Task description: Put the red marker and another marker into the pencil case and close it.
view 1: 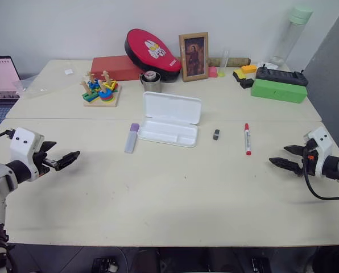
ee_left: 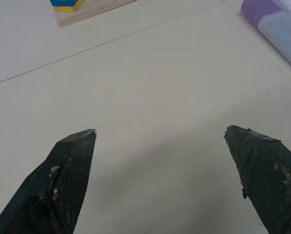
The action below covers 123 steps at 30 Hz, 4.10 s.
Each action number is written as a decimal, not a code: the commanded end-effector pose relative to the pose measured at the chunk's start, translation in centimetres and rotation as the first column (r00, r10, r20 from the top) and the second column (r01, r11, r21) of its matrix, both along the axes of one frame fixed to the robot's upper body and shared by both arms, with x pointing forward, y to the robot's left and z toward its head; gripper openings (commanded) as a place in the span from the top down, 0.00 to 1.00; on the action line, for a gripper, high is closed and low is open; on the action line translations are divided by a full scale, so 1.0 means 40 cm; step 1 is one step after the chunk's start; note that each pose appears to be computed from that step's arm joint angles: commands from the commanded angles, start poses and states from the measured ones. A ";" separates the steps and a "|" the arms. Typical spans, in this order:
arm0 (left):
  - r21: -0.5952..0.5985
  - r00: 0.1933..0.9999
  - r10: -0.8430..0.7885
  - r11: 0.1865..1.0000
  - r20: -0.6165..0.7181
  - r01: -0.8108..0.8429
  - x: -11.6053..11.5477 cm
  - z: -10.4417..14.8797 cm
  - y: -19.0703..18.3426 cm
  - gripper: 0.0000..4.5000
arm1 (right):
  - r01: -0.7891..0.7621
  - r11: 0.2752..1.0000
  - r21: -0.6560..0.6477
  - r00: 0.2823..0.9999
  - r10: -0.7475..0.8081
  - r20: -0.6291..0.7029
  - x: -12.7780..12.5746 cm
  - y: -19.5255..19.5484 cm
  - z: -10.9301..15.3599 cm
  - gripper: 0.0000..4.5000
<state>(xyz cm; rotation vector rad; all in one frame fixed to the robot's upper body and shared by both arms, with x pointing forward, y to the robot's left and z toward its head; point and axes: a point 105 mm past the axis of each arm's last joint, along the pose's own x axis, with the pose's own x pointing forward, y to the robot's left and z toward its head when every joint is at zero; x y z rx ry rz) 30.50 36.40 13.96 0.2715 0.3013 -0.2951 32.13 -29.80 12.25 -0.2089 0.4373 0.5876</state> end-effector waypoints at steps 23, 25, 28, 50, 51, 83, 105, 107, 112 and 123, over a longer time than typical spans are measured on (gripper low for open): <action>0.040 0.999 -0.035 0.999 -0.005 0.035 0.001 0.006 -0.025 0.00 | -0.021 1.000 -0.001 0.998 0.021 0.056 0.001 0.002 0.038 0.02; 0.039 1.000 -0.031 0.999 -0.005 0.031 -0.002 0.004 -0.024 0.00 | -0.024 1.000 0.000 0.998 0.024 0.058 0.004 0.006 0.037 0.02; 0.044 1.000 -0.015 0.999 0.001 0.015 0.000 0.000 -0.019 0.00 | -0.044 0.999 0.010 0.996 0.043 0.073 0.009 0.023 0.044 0.02; -0.115 0.768 -0.620 0.761 0.161 0.638 0.016 0.050 -0.549 0.00 | -0.618 0.784 -0.055 0.777 0.620 0.108 0.131 0.609 0.048 0.02; -0.123 0.758 -0.630 0.750 0.166 0.650 0.010 0.053 -0.557 0.00 | -0.619 0.784 -0.057 0.777 0.621 0.104 0.136 0.618 0.043 0.02; -0.106 0.773 -0.604 0.771 0.193 0.628 0.005 0.063 -0.568 0.00 | -0.674 0.711 -0.200 0.697 0.702 0.146 0.121 0.650 0.027 1.00; -0.133 0.768 -0.630 0.757 0.113 0.640 -0.059 0.037 -0.559 0.00 | -0.824 0.481 -0.299 0.494 0.869 0.034 -0.064 0.609 -0.063 0.94; -0.133 0.768 -0.630 0.757 0.113 0.640 -0.059 0.037 -0.560 0.00 | -0.822 0.484 -0.301 0.495 0.868 0.045 -0.063 0.609 -0.059 0.84; -0.134 0.761 -0.637 0.749 0.121 0.649 -0.056 0.043 -0.573 0.00 | -0.813 0.499 -0.300 0.504 0.861 0.068 -0.059 0.605 -0.044 0.53; -0.178 0.652 -0.742 0.628 0.157 0.758 -0.082 0.062 -0.675 0.00 | -0.542 0.836 0.090 0.821 0.502 0.273 -0.024 0.468 0.142 0.01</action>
